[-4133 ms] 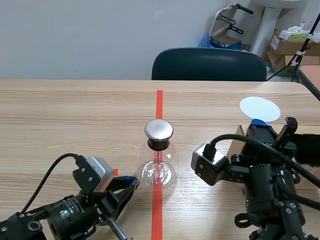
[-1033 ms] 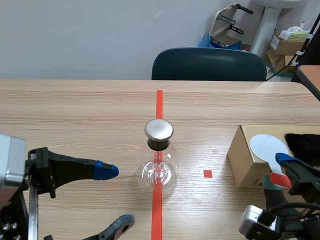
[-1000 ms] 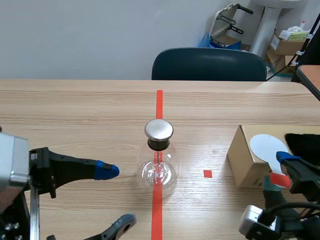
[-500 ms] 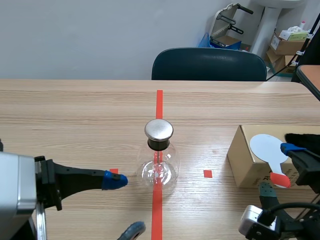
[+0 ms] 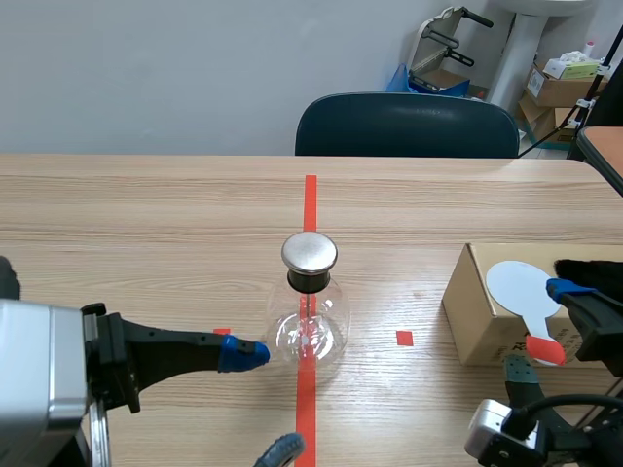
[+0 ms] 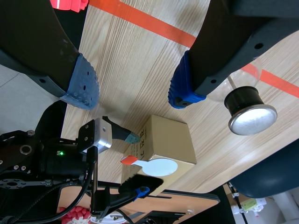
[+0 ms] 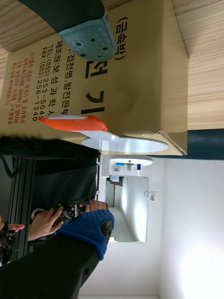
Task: Do the electroscope experiment
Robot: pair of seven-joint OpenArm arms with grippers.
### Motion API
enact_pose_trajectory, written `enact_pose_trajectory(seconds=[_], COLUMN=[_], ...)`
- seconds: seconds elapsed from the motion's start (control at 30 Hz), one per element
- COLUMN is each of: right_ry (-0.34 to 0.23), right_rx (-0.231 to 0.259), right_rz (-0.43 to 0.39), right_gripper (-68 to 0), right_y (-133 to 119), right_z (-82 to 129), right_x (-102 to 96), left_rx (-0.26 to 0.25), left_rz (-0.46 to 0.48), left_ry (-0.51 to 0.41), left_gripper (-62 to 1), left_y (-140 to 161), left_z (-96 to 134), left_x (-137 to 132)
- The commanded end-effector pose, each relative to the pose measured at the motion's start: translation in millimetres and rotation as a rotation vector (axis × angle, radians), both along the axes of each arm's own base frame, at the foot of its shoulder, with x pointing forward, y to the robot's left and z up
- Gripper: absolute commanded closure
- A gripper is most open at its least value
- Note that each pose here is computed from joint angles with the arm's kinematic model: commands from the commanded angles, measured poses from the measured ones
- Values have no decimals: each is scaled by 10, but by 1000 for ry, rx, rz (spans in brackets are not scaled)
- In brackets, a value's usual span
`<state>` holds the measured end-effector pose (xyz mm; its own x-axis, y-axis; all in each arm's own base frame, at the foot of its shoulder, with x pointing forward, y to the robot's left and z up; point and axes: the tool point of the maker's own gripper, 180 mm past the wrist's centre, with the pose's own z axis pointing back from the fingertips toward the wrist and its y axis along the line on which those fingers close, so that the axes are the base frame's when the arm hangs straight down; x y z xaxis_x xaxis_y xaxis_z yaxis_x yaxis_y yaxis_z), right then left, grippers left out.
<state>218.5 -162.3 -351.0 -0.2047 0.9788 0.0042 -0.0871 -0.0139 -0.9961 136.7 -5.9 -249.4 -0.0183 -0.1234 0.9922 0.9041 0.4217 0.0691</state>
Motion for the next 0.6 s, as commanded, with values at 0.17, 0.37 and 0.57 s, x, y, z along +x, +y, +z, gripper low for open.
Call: enact_pose_trajectory(seconds=[0.17,0.37,0.57], right_ry=[-73,-71,-72], right_rx=[-16,-15,-16], right_rz=[-14,-14,-23], right_gripper=[-679,-679,-679], right_y=[-54,-54,-70], right_z=[142,139,140], right_x=[42,42,45], left_rx=[-3,-2,2], left_rz=[-2,-3,-3], left_ry=[13,12,13], left_gripper=[-346,-347,-347], left_y=[-7,-1,5], left_z=[6,5,-1], left_x=[-31,-31,-32])
